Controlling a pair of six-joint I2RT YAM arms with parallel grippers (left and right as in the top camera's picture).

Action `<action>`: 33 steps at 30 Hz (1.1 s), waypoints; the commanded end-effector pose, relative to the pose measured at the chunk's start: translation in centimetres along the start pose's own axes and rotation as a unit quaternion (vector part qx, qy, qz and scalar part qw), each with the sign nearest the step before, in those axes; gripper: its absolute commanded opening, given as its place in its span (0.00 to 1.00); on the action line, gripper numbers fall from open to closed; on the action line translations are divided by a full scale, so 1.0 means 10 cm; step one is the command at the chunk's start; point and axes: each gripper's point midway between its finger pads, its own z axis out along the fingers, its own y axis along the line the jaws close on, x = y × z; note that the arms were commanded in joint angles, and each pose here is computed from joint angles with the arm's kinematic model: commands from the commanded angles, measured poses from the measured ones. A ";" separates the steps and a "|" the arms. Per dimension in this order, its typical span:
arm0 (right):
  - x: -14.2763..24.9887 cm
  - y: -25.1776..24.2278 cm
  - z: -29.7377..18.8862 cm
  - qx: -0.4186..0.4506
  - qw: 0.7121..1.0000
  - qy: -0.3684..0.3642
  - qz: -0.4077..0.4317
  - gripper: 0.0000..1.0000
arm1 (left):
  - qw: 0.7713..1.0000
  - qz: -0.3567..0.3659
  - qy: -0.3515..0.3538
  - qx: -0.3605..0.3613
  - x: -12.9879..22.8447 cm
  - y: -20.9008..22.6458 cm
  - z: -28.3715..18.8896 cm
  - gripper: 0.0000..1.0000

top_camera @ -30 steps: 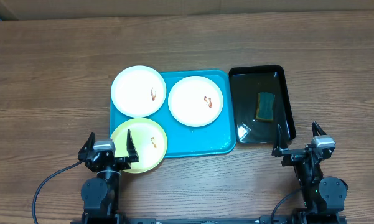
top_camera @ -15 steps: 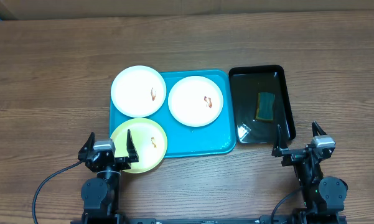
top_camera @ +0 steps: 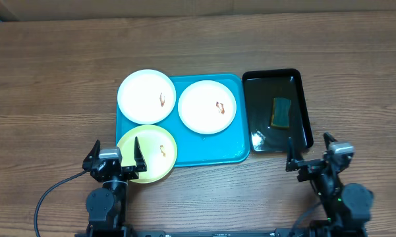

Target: Clean dirty plates on tray and stack at the side

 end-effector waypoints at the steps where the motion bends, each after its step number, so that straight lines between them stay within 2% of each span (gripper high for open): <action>1: -0.68 0.13 -0.17 -0.009 0.999 -0.035 0.009 1.00 | 1.000 -0.002 0.001 -0.008 0.01 0.03 0.00 1.00; 3: -0.92 0.17 -0.17 -0.003 1.000 0.006 0.017 1.00 | 1.000 -0.002 0.001 -0.008 0.01 0.03 0.00 1.00; 7: -1.12 0.17 -0.06 0.011 0.994 0.107 0.032 1.00 | 1.000 -0.002 0.001 -0.008 0.01 0.03 0.00 1.00; 11: -1.23 0.13 0.20 0.028 0.970 0.235 0.055 1.00 | 1.000 -0.002 0.001 -0.008 0.01 0.03 0.00 1.00; 14: -1.26 0.11 0.45 0.032 0.950 0.302 0.075 1.00 | 1.000 -0.002 0.001 -0.008 0.01 0.03 0.00 1.00; 19: -0.93 0.17 0.76 0.004 0.906 0.409 0.111 1.00 | 1.000 -0.002 0.001 -0.008 0.01 0.03 0.00 1.00; 27: -0.19 0.03 1.08 0.040 0.838 0.522 0.151 1.00 | 1.000 -0.002 0.001 -0.008 0.01 0.03 0.00 1.00; 28: -0.12 0.00 1.11 0.049 0.834 0.530 0.149 0.97 | 1.000 -0.002 0.001 -0.008 0.01 0.03 0.00 1.00; 33: 0.23 -0.15 1.22 0.108 0.807 0.565 0.135 0.64 | 1.000 -0.002 0.001 -0.008 0.01 0.03 0.00 1.00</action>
